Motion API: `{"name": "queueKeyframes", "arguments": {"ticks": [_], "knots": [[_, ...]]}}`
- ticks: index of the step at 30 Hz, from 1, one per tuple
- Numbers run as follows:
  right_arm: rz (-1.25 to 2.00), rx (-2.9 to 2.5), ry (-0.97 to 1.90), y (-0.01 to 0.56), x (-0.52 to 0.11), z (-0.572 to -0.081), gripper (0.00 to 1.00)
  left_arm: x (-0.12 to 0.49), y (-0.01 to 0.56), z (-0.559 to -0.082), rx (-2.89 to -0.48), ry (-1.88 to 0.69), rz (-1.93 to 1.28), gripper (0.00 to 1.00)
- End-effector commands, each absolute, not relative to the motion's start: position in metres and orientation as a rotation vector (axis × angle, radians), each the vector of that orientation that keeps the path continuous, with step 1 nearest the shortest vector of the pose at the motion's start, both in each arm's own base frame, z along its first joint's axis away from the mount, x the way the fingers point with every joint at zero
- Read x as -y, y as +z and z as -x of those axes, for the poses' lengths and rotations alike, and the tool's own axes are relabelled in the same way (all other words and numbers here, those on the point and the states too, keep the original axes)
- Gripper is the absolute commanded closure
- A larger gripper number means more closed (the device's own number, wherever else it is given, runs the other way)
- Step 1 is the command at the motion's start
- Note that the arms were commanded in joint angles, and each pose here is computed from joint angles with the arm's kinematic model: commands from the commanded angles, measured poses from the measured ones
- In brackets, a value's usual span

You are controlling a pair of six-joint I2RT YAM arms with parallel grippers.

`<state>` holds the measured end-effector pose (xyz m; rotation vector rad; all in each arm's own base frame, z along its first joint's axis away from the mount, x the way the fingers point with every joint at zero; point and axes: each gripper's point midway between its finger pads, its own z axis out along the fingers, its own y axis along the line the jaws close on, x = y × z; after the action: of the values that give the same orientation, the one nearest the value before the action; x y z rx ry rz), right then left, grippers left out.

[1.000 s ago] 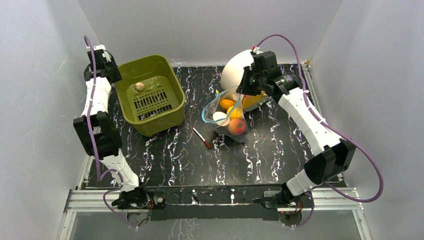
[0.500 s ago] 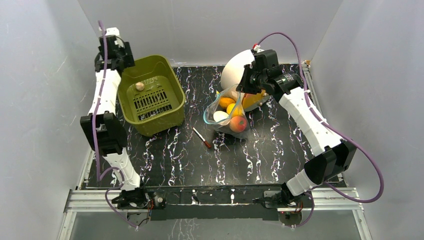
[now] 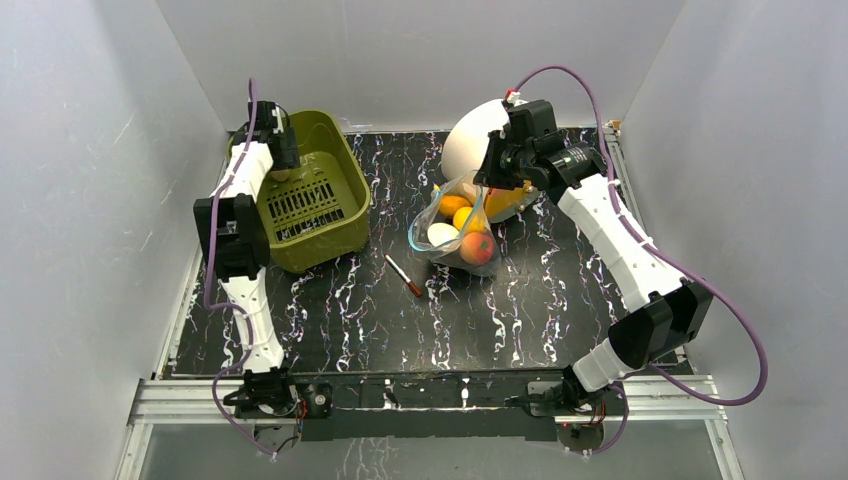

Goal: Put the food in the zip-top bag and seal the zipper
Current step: Pick up the fake vegetable from the bin.

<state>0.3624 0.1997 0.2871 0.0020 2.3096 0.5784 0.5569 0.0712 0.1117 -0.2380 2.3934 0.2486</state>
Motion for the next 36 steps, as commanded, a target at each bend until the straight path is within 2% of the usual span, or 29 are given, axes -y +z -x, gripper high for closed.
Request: {"name": "queueKeyframes", "arguments": {"ticks": [1,9,21,32,36], "knots": [[0.003,-2.156,0.591,0.333,-0.196,-0.375,1.00,-0.078,0.126,-0.567,-2.354,0.275,0.248,0.31],[-0.003,-2.163,0.596,0.333,-0.197,-0.377,1.00,-0.081,0.107,-0.587,-2.355,0.287,0.212,0.31],[-0.010,-2.172,0.589,0.331,-0.198,-0.381,1.00,-0.090,0.087,-0.589,-2.378,0.318,0.228,0.35],[-0.015,-2.176,0.588,0.330,-0.198,-0.383,1.00,-0.094,0.077,-0.587,-2.400,0.308,0.242,0.49],[-0.014,-2.174,0.597,0.331,-0.199,-0.384,1.00,-0.092,0.078,-0.585,-2.403,0.294,0.243,0.62]]}}
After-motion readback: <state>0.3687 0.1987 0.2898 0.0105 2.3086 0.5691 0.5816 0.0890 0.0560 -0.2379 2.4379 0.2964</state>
